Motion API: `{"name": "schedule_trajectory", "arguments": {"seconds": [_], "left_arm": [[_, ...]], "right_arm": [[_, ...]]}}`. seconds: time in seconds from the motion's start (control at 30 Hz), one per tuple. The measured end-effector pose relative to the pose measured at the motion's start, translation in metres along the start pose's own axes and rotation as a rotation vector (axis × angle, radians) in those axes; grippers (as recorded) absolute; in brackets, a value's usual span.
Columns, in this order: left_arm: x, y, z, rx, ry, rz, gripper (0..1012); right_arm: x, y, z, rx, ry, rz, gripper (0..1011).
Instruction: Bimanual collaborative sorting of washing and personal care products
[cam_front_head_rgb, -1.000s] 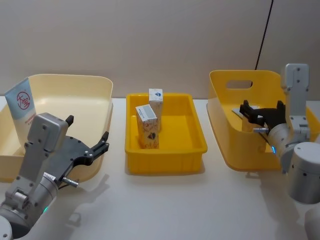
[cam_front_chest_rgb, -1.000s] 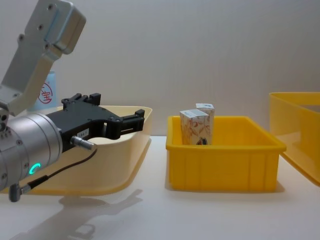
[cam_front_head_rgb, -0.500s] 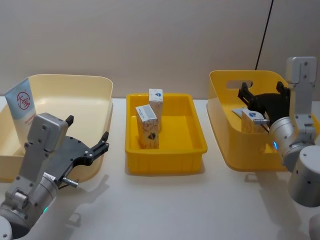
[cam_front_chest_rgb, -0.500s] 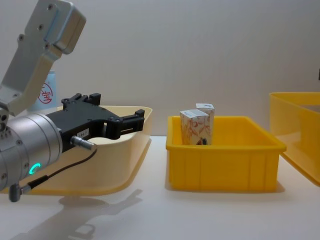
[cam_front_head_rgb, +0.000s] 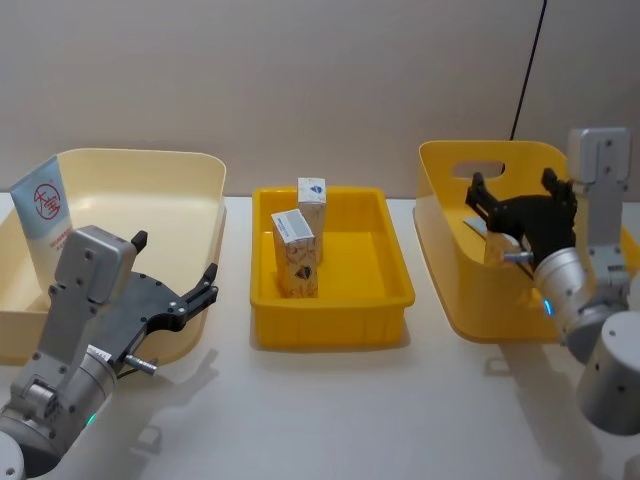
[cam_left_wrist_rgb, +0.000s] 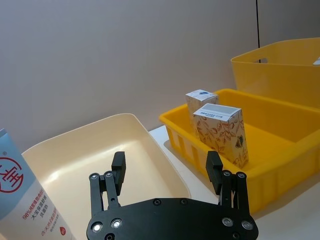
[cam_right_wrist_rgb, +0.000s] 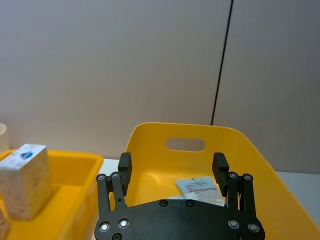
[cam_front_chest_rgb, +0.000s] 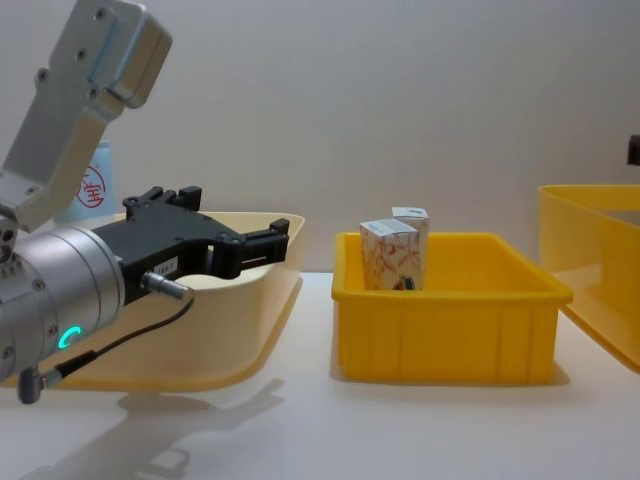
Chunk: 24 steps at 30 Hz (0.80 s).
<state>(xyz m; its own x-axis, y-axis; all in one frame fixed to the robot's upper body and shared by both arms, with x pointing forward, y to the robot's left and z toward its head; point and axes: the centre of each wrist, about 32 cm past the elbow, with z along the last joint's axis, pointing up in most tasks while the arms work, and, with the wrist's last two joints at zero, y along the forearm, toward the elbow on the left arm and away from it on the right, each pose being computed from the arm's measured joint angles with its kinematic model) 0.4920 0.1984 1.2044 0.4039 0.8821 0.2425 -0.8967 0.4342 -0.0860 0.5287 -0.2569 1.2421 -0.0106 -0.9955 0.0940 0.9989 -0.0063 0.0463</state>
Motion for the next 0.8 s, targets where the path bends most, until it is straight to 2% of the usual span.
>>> {"name": "schedule_trajectory", "arguments": {"seconds": [0.8], "left_arm": [[0.0,0.0,0.0,0.0,0.0,0.0,1003]], "right_arm": [[-0.018,-0.067,-0.038,0.035,0.042,0.268,1001]]}}
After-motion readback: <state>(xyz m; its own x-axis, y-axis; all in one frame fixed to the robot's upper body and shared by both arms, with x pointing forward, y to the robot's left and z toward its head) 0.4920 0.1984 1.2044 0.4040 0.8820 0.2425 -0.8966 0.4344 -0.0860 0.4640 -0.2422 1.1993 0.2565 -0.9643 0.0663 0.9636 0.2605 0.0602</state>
